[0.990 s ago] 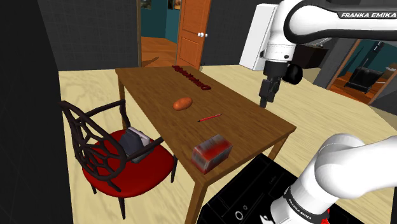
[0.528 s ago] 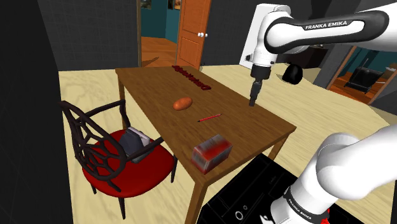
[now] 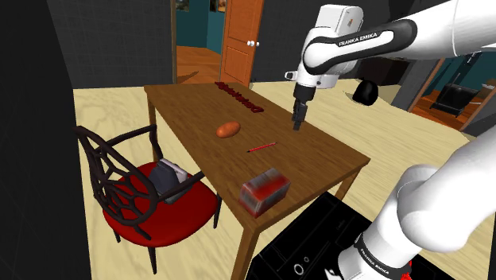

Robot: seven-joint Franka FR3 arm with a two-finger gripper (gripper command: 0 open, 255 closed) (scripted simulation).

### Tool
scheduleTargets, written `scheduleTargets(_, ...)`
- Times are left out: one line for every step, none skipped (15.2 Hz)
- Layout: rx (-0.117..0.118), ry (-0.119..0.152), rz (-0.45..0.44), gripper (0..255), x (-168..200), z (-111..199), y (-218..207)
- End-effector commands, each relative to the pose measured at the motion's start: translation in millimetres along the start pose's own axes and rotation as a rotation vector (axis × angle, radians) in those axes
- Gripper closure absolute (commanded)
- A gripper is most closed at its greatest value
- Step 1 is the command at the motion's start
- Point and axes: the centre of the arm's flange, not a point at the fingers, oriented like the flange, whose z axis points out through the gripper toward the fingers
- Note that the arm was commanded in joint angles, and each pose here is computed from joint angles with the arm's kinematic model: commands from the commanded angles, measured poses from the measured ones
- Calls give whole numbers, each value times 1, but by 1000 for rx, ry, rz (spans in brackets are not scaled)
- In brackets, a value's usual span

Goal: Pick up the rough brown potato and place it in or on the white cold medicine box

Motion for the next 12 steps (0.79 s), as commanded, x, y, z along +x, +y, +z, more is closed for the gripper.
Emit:
scheduleTargets(-10, 15, -83, 0, 18, 7, 16)
scheduleTargets(-14, 22, -121, 0, 27, 11, 23)
scheduleTargets(-17, 30, -160, 0, 36, 14, 30)
scheduleTargets(-21, 37, -198, 0, 45, 17, 37)
scheduleTargets(-24, 44, -236, 0, 55, 21, 43)
scheduleTargets(-28, 52, -275, 0, 65, 24, 49)
scheduleTargets(-32, 59, -313, 0, 75, 27, 55)
scheduleTargets(-35, 66, -352, 0, 86, 30, 60)
scheduleTargets(-39, 73, -390, 0, 96, 33, 65)
scheduleTargets(-43, 81, -429, 0, 107, 35, 69)
scheduleTargets(-46, 88, -467, 0, 118, 38, 73)
scheduleTargets(-50, 95, -505, 0, 130, 41, 76)
